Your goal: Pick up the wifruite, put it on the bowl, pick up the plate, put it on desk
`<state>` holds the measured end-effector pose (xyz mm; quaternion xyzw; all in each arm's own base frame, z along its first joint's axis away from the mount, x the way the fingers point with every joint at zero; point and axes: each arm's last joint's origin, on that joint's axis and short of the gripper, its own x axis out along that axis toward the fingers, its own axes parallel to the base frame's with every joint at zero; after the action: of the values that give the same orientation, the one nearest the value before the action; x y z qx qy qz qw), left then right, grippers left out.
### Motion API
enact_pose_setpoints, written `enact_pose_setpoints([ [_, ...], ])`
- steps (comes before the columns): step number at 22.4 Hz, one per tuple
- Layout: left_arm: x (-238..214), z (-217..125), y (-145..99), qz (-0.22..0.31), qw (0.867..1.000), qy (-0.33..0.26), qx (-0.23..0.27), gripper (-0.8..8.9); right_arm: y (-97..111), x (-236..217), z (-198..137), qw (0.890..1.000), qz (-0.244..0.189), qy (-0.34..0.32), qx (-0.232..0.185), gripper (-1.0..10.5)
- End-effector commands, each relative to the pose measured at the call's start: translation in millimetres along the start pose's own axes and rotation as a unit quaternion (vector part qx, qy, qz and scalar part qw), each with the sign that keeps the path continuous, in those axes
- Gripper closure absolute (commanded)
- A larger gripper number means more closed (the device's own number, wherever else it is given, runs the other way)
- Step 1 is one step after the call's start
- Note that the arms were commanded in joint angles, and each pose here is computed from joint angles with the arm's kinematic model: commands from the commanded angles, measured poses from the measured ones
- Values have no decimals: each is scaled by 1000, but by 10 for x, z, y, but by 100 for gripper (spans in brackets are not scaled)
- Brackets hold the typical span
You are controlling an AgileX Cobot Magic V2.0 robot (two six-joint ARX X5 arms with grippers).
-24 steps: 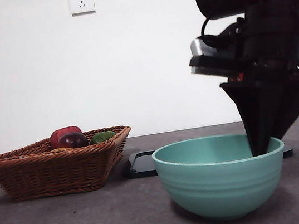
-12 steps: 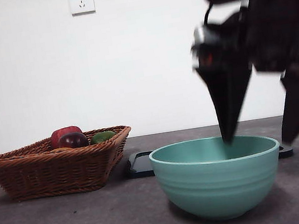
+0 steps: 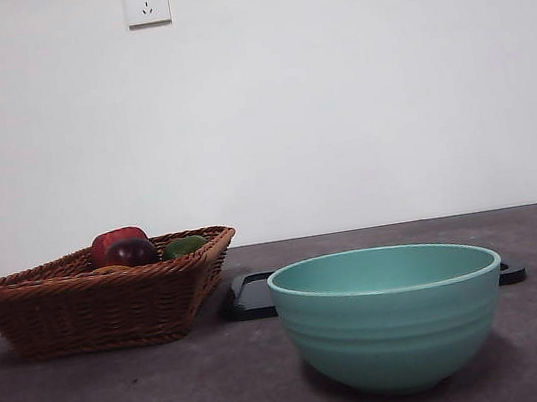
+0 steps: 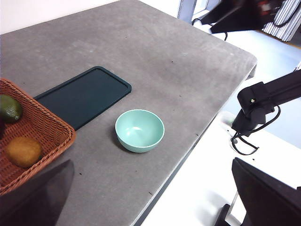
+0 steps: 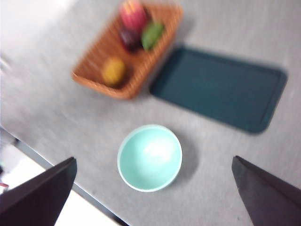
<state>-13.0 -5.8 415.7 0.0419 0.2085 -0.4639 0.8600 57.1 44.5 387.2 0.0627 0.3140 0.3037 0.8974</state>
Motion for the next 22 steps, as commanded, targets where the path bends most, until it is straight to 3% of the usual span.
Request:
enact_pose_setpoints([
  [1, -13, 33, -5, -5, 1000, -8, 4, 188, 7, -226, -84, 999, 11, -33, -21, 375],
  [10, -13, 35, -5, -5, 1000, -9, 4, 199, -22, -490, -286, 998, 19, -60, -27, 399],
  [11, -13, 35, -5, -5, 1000, -9, 4, 275, -20, -489, -287, 998, 21, -59, -27, 547],
  [12, -13, 32, -5, -5, 1000, -7, 3, 473, -19, -489, -288, 998, 24, -58, -27, 820],
  [13, -13, 31, -5, -5, 1000, -7, 3, 626, -19, -489, -288, 998, 24, -58, -28, 965],
  [14, -13, 32, -5, -5, 1000, -7, 4, 828, -19, -489, -288, 998, 23, -58, -30, 925],
  [15, -13, 34, -5, -5, 1000, -8, 4, 785, -19, -489, -288, 998, 24, -58, -31, 929],
  [22, -13, 33, -5, -5, 1000, -8, 4, 794, -17, -489, -282, 997, 24, -61, -31, 929],
])
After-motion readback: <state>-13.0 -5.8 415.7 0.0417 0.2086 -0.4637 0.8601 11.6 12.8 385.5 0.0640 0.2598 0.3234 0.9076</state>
